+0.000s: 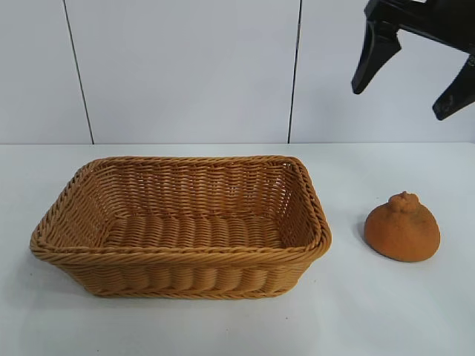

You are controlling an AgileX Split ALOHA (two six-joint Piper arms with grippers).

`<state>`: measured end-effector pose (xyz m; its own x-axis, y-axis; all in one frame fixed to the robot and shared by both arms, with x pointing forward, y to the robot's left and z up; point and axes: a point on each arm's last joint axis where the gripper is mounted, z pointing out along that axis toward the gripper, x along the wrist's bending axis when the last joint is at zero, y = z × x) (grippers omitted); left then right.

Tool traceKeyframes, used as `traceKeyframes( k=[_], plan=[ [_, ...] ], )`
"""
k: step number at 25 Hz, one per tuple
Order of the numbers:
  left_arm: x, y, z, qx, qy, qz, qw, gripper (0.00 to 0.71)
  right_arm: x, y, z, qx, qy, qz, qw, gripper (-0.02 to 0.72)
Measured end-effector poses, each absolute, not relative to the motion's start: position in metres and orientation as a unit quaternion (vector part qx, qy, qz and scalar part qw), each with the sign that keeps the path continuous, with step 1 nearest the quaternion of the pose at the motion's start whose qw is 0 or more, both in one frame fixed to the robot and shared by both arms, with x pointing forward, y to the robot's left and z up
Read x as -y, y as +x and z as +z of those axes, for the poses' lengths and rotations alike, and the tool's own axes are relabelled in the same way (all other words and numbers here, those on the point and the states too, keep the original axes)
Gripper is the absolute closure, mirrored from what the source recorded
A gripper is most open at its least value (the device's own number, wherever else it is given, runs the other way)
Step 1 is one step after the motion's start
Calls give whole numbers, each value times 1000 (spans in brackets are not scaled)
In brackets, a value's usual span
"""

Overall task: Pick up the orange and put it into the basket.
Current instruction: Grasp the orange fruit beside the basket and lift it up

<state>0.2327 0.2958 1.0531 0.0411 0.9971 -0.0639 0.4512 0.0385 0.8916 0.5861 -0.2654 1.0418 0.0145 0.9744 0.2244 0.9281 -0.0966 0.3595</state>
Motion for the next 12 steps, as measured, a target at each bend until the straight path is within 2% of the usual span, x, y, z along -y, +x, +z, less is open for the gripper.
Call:
traceKeyframes(
  k=[4,12],
  plan=[
    [-296,233,1053,-601,602,344,397,68,265,598,1007,-673,719,174,24,10],
    [-296,233,1053,-601,602,344,397,68,264,616,913,-671,735,83,-49,10]
  ],
)
